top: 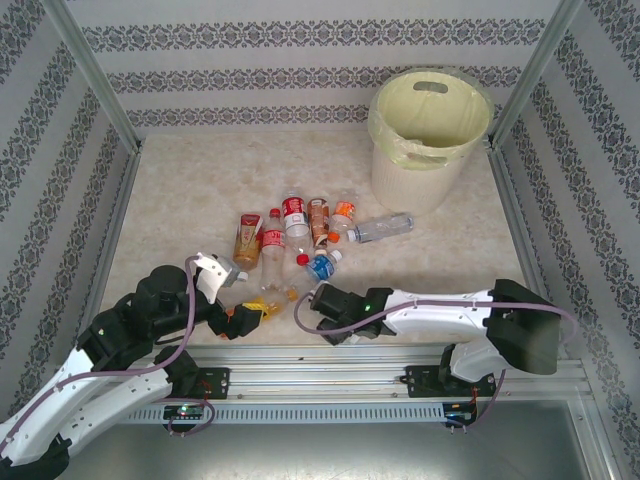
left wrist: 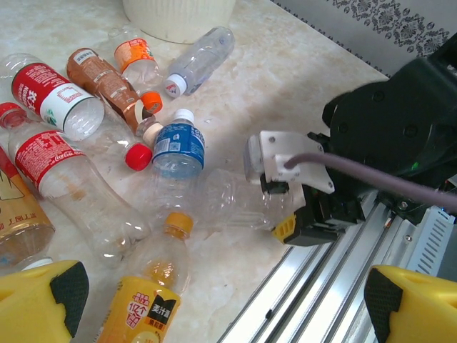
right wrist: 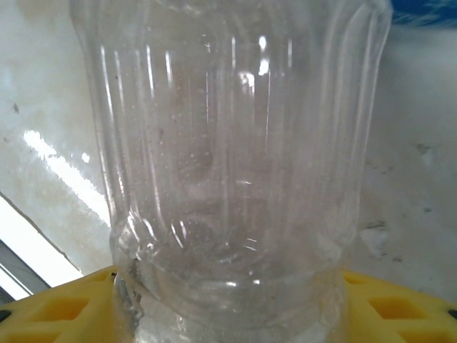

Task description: Put the plastic bottles in the bin

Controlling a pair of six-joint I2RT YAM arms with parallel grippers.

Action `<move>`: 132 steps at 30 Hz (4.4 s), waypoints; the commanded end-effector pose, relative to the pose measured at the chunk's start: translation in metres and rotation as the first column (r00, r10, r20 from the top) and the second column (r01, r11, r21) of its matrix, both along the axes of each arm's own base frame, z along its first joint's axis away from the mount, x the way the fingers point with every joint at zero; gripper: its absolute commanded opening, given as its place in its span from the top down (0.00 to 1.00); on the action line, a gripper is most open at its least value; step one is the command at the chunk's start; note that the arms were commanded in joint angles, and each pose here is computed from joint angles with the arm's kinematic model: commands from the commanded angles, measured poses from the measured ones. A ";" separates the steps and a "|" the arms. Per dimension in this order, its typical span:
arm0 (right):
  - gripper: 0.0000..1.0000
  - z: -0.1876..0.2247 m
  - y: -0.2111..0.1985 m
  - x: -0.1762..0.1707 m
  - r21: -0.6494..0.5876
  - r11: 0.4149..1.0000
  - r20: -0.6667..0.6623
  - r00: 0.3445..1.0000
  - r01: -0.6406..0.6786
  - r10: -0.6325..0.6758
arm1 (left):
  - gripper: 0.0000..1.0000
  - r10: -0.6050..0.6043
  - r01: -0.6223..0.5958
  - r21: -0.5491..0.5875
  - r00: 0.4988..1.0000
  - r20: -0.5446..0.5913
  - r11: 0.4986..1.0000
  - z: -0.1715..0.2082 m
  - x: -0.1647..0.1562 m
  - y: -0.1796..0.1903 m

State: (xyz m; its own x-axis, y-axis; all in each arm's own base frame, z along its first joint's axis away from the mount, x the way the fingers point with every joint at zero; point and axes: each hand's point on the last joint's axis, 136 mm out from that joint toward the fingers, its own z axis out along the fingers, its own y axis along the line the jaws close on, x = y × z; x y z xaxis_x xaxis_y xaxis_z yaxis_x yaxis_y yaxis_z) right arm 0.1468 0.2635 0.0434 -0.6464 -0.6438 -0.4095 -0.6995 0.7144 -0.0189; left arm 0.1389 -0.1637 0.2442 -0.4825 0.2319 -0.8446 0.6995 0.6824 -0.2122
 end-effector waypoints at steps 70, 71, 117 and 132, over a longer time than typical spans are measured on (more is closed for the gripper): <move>0.46 0.358 -0.220 0.348 0.566 0.602 0.280 0.555 0.563 -0.783 | 0.00 -0.084 0.227 -0.372 0.928 0.363 0.900 0.059 0.099 -0.133; 0.46 0.354 -0.223 0.352 0.560 0.600 0.274 0.555 0.572 -0.785 | 0.00 -0.080 0.224 -0.375 0.928 0.363 0.900 0.059 0.100 -0.133; 0.16 0.260 -0.241 0.384 0.377 0.554 0.034 0.587 0.742 -0.809 | 0.00 -0.162 0.258 -0.261 0.927 0.338 0.930 0.043 0.096 -0.138; 0.05 0.331 -0.241 0.345 0.473 0.580 0.133 0.597 0.664 -0.791 | 0.00 -0.159 0.249 -0.255 0.932 0.326 0.934 0.041 0.097 -0.137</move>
State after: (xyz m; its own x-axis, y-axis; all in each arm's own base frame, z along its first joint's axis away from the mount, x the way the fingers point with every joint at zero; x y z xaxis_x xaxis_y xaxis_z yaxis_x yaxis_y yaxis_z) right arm 0.4993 0.0256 0.3622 -0.6467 0.2291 -0.7276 0.0826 0.9693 0.2318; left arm 0.2381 -0.2979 0.2722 -0.1955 0.0313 -0.9802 0.8660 0.4745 -0.1576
